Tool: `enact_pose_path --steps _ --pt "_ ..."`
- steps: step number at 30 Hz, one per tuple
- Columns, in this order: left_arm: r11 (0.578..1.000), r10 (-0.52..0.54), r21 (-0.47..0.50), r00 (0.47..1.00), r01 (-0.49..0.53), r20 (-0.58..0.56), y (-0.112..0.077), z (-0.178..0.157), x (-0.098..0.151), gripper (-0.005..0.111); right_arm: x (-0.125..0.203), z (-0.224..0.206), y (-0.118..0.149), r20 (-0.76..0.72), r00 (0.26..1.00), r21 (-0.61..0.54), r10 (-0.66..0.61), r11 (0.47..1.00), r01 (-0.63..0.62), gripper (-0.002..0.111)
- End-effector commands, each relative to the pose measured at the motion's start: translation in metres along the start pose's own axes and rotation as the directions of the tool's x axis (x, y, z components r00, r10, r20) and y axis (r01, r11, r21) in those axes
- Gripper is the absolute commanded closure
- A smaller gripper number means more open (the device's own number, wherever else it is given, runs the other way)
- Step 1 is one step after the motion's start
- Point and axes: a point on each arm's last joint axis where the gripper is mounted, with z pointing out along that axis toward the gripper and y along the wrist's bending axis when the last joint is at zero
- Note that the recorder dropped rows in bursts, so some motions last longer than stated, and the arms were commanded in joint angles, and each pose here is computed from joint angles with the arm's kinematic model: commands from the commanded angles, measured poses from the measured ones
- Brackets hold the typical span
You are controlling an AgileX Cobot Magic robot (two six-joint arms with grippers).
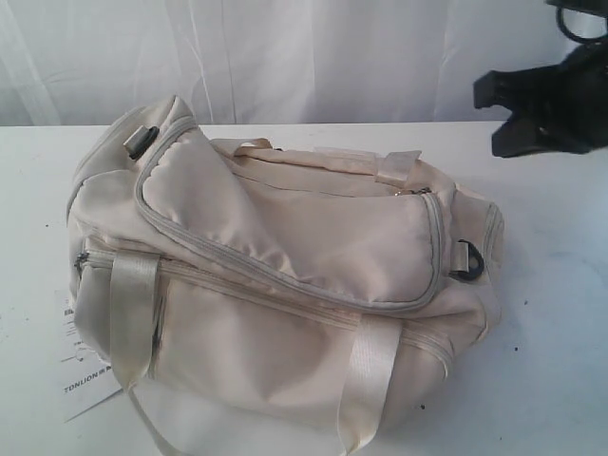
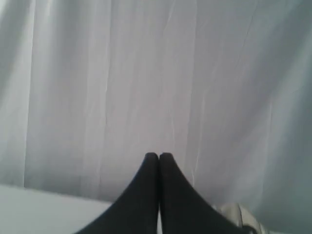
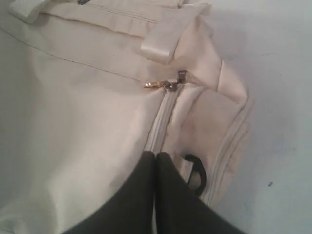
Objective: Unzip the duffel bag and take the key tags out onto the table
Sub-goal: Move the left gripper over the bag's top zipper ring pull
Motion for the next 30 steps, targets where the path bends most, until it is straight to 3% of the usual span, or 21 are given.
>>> enact_pose_path --steps 1,4,6,10,13,15,20,22,26,30 --pt "0.995 -0.087 -0.075 0.933 0.064 -0.348 -0.001 0.005 0.007 0.107 -0.039 0.035 -0.002 -0.058 0.998 -0.032 -0.016 0.999 0.014 0.108" --pt "0.996 -0.064 -0.087 0.858 0.023 -0.51 -0.002 0.007 0.011 0.107 -0.064 0.057 -0.003 -0.046 0.999 -0.058 0.005 0.998 -0.008 0.108" --pt "0.999 -0.042 -0.044 0.809 0.019 -0.586 -0.007 0.01 0.01 0.107 -0.077 0.075 -0.006 -0.047 0.999 -0.066 0.017 0.998 -0.02 0.108" --pt "0.976 0.113 0.212 0.709 0.052 -0.696 -0.03 0.022 0.006 0.107 -0.101 0.107 -0.013 -0.034 0.999 -0.068 0.027 0.997 -0.029 0.108" --pt "0.894 0.225 0.422 0.662 0.151 -0.715 -0.05 0.039 0.0 0.107 -0.107 0.131 -0.018 -0.076 0.996 -0.077 0.037 0.996 -0.043 0.1" --pt "0.83 0.281 0.512 0.627 0.221 -0.726 -0.059 0.054 0.0 0.107 -0.106 0.145 -0.02 -0.122 0.991 -0.095 0.056 0.993 -0.067 0.09" --pt "0.709 0.329 0.617 0.613 0.342 -0.719 -0.071 0.094 0.004 0.107 -0.098 0.171 -0.027 -0.223 0.973 -0.096 0.068 0.991 -0.091 0.05" --pt "0.653 0.341 0.652 0.618 0.386 -0.708 -0.075 0.109 0.006 0.107 -0.096 0.177 -0.029 -0.232 0.97 -0.093 0.071 0.991 -0.095 0.041" --pt "0.558 0.355 0.695 0.627 0.454 -0.694 -0.082 0.134 0.01 0.107 -0.092 0.188 -0.033 -0.247 0.966 -0.086 0.08 0.991 -0.104 0.041" --pt "0.494 0.393 0.726 0.621 0.479 -0.678 -0.099 0.155 0.017 0.107 -0.085 0.205 -0.038 -0.278 0.956 -0.081 0.096 0.989 -0.123 0.041"
